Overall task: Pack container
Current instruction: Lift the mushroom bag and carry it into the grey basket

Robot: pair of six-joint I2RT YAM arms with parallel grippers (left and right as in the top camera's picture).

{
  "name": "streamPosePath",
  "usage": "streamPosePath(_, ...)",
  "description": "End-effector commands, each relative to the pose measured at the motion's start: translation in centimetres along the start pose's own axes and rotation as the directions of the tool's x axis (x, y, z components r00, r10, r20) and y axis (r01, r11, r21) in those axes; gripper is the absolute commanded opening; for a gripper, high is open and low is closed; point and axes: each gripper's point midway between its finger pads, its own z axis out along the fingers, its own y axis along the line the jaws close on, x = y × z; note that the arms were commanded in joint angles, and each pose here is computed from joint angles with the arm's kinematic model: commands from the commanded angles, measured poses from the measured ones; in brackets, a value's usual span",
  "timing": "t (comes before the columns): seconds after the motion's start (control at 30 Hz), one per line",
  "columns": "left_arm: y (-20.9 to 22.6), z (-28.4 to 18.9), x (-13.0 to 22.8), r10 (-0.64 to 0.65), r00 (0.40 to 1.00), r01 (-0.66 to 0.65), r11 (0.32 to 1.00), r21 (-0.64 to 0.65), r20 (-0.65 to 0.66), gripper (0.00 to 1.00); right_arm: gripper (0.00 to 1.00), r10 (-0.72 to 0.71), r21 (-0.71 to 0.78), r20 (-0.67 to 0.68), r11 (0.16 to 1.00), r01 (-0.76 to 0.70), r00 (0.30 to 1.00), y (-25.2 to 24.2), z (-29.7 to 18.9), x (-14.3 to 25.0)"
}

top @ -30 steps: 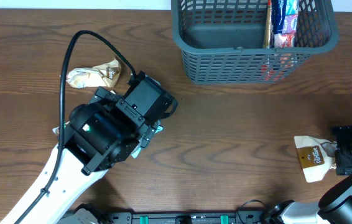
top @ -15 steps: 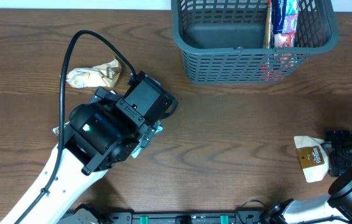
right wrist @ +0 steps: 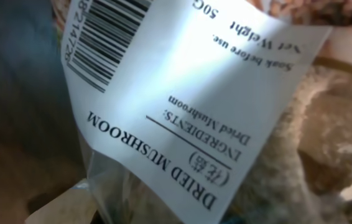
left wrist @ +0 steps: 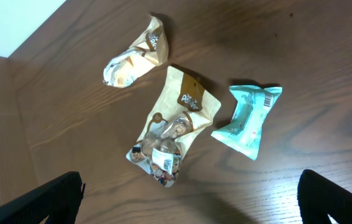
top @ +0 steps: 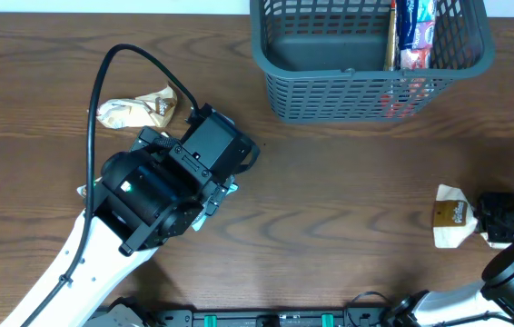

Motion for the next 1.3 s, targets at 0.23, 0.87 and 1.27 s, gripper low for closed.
streamPosePath(0.23,0.1,0.1,-0.1,-0.012,1.0,0.012,1.0,-0.006,-0.001,0.99,0.01,-0.19,-0.455,0.112,0.863,0.22,0.975,12.4,-17.2,-2.9)
streamPosePath(0.87,0.1,0.1,-0.1,-0.012,1.0,0.012,1.0,-0.006,-0.002,0.99,0.02,-0.14,-0.47,0.882,-0.207,0.858,0.45,22.0,-55.4,15.6)
streamPosePath(1.27,0.3,0.0,0.7,-0.026,0.999,0.026,1.0,-0.011,-0.031,0.99,0.01,-0.515,-0.309,0.825,-0.068,0.949,0.232,31.0,-37.7,20.1)
